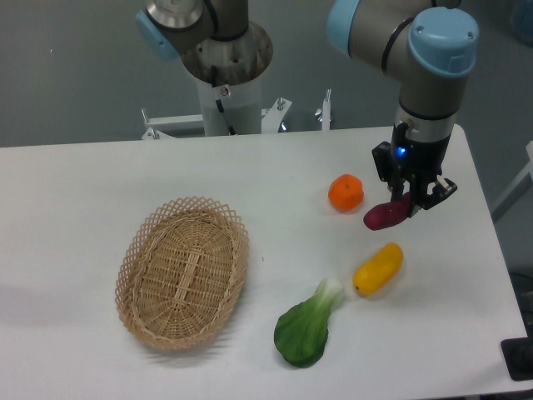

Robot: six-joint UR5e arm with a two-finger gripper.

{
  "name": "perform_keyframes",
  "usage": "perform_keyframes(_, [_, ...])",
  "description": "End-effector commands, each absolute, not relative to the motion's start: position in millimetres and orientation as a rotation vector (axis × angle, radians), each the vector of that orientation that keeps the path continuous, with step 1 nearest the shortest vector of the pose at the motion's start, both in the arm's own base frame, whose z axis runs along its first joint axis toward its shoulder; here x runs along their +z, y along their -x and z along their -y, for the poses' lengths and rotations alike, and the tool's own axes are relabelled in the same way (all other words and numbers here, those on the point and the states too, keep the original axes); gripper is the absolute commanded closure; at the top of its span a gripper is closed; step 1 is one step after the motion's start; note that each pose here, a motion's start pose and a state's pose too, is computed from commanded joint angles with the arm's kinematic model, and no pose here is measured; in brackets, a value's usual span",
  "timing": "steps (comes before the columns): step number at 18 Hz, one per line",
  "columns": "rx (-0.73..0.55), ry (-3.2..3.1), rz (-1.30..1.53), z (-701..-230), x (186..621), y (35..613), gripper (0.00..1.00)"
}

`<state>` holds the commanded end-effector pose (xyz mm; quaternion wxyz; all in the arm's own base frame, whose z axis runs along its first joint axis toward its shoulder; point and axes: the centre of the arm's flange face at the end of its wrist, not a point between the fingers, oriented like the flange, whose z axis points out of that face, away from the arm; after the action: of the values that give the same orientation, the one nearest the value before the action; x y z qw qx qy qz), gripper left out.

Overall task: Place the sweet potato on the table
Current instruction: 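Lift the purple sweet potato held in the gripper slightly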

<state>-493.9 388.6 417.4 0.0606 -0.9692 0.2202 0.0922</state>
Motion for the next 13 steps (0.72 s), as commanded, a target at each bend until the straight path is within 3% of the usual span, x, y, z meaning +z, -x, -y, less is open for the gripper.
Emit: perform_keyframes(13, [0.214, 2.949, -0.646, -387, 386, 483, 0.76])
